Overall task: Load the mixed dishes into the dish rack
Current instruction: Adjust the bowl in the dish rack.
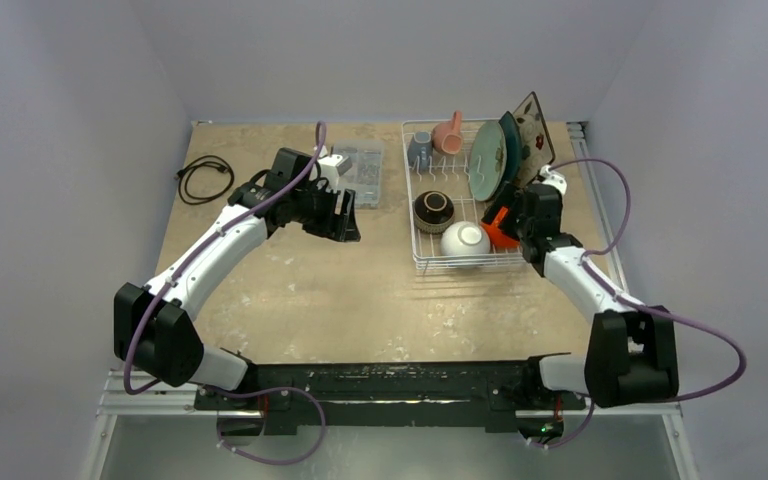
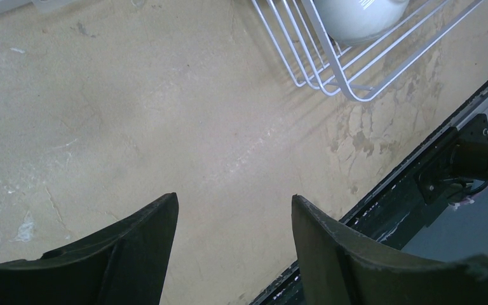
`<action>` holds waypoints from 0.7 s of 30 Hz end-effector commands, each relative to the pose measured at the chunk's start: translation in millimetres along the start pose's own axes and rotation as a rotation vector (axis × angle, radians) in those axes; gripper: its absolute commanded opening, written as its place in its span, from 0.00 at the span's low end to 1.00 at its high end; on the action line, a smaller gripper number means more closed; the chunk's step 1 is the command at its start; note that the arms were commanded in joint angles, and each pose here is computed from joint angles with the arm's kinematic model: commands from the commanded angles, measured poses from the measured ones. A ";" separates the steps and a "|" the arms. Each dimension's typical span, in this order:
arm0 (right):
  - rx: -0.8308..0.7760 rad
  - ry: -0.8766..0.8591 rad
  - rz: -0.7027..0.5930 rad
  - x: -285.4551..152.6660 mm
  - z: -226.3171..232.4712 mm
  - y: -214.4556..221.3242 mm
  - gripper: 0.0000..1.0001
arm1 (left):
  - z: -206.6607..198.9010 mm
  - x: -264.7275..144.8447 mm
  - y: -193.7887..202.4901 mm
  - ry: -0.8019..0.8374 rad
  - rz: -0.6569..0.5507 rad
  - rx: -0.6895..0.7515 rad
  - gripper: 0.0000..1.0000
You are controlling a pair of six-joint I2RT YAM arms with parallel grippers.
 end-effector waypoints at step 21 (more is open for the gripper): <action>-0.564 0.229 0.139 -24.0 62.1 41.3 0.75 | -8.1 -4.6 -11.8 0.042 -0.040 0.028 0.65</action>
Point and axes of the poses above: each gripper's point midway between its finger pads, its own x axis out along the fingers, its own z axis along the line the jaws close on, y = z × x, the point moved 10 cm from there along -x, back along the fingers, and after that the axes turned 3 degrees about -x, right-handed, at the moved point
